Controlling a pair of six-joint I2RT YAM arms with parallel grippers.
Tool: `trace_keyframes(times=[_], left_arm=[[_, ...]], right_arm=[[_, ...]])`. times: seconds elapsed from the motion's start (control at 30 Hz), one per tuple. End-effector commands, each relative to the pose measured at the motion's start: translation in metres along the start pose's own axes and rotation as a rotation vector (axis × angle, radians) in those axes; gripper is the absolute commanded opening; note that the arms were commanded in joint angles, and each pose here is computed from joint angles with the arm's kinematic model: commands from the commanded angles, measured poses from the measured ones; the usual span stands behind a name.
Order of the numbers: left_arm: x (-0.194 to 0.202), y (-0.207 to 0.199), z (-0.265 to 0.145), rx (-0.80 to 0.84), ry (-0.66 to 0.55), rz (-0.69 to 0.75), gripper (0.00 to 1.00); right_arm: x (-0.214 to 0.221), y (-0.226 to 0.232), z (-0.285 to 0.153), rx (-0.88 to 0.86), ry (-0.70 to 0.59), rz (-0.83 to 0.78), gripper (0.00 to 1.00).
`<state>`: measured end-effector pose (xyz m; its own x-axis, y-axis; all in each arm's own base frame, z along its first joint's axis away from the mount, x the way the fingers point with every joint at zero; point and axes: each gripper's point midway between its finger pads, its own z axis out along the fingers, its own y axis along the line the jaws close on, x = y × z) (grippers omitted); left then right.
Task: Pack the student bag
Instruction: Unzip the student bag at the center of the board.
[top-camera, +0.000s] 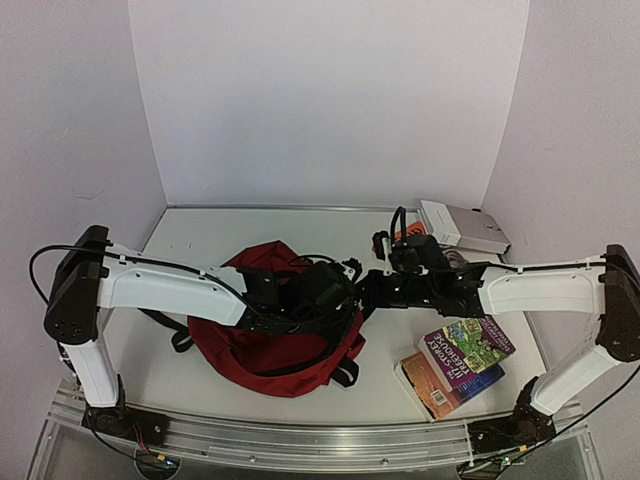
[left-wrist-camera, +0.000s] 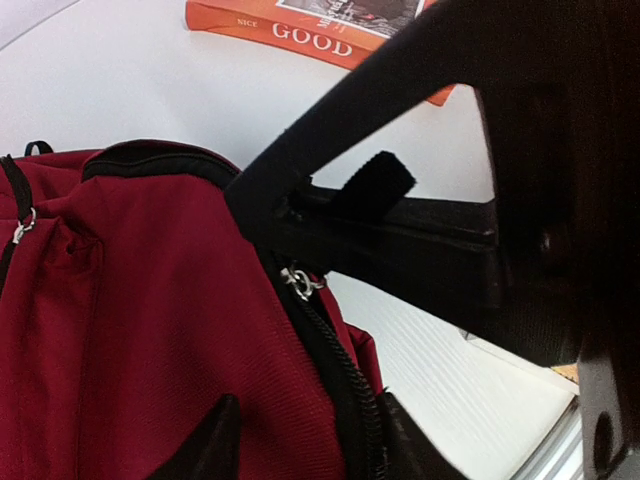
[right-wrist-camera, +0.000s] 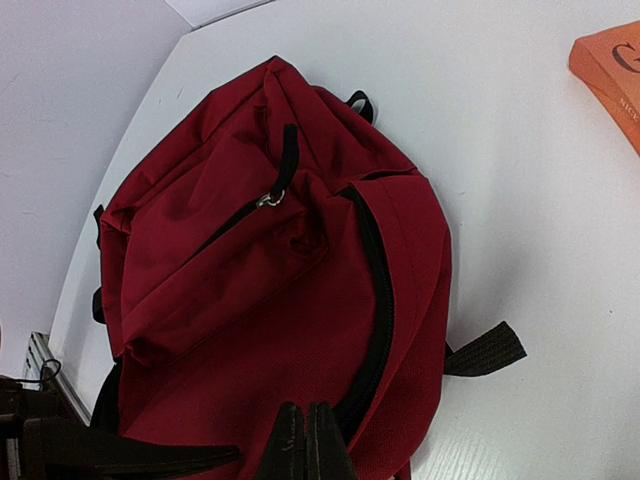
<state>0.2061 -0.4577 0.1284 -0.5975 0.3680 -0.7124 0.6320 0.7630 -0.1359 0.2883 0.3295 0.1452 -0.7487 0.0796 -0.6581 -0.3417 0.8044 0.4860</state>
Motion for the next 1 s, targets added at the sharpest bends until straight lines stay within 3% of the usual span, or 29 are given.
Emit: trace_keyframes(times=[0.0,0.2,0.47,0.7,0.97], left_arm=[[-0.011,0.005,-0.006,-0.030,-0.045,-0.029,0.31],[-0.002,0.005,-0.007,-0.004,-0.028,-0.039,0.01],[0.001,-0.001,-0.043,0.130,-0.065,-0.040,0.00],[0.021,-0.017,-0.067,0.288,0.009,0.030,0.00],[0.001,-0.028,-0.095,0.374,-0.049,0.028,0.00]], right_arm=[[-0.023,0.008,-0.003,-0.008,-0.074,0.012,0.00],[-0.026,0.010,-0.005,-0.013,-0.081,0.009,0.00],[-0.040,-0.002,-0.003,0.045,-0.117,-0.014,0.00],[-0.054,-0.007,0.008,0.028,-0.100,-0.028,0.00],[-0.055,-0.015,0.045,0.007,-0.027,-0.062,0.00]])
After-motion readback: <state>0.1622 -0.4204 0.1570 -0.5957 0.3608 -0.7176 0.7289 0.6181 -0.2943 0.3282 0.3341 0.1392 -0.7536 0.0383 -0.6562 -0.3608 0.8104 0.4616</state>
